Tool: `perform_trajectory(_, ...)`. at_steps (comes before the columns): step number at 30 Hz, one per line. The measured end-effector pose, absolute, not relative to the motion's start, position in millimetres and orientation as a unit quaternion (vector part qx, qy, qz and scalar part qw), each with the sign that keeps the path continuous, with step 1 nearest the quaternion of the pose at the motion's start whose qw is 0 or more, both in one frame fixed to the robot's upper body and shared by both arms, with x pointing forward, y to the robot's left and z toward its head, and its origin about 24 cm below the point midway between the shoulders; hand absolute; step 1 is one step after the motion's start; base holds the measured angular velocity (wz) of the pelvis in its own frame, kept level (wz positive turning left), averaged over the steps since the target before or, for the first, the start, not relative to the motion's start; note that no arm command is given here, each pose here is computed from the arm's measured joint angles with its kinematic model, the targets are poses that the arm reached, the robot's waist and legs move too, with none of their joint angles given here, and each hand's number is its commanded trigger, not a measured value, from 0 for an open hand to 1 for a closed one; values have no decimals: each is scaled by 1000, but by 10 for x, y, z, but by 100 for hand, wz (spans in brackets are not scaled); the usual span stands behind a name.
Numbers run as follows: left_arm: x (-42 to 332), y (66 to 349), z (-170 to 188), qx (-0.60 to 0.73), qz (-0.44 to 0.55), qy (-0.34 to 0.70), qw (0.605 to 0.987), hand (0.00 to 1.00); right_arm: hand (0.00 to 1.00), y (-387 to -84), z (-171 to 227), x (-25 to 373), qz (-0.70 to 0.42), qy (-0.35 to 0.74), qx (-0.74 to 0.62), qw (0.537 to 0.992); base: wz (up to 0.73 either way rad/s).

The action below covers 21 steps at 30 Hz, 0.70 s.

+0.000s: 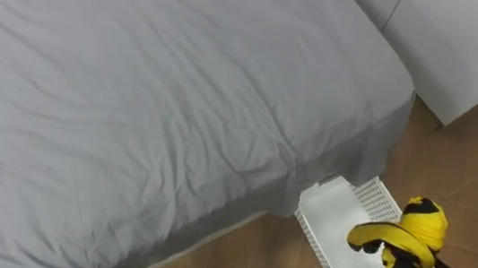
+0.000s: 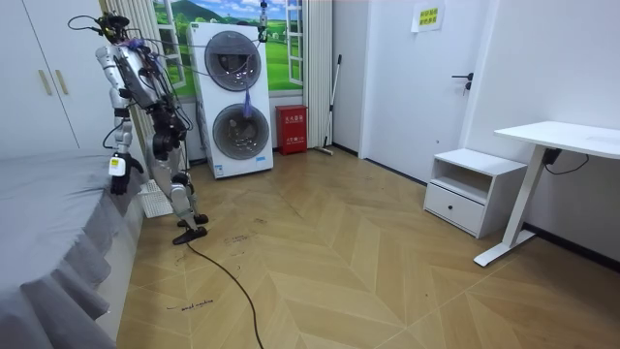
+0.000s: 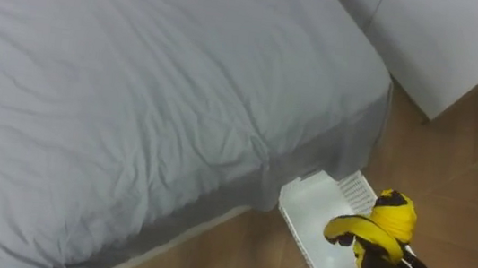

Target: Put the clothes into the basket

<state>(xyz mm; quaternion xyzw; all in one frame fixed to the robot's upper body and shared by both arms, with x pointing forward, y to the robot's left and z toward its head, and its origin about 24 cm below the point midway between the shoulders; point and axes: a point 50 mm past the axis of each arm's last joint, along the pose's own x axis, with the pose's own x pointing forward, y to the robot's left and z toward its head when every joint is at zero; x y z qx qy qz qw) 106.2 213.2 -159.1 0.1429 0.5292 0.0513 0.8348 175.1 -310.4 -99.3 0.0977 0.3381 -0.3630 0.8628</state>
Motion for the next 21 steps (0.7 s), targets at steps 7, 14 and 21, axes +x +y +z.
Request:
perform_trajectory(7, 1168, 2099, -1568, 147, 42, 514, 844, 0, 0, -3099, -1057, 1683, -373, 356, 102, 851, 10)
perform_trajectory(14, 1167, 2083, -1571, 151, 31, 514, 844, 0, 0, -3083, -1084, 1664, -368, 363, 109, 849, 2)
perform_trajectory(21, 1166, 2080, -1573, 149, 30, 515, 843, 0, 0, -3077, -1132, 1575, -361, 377, 105, 846, 7)
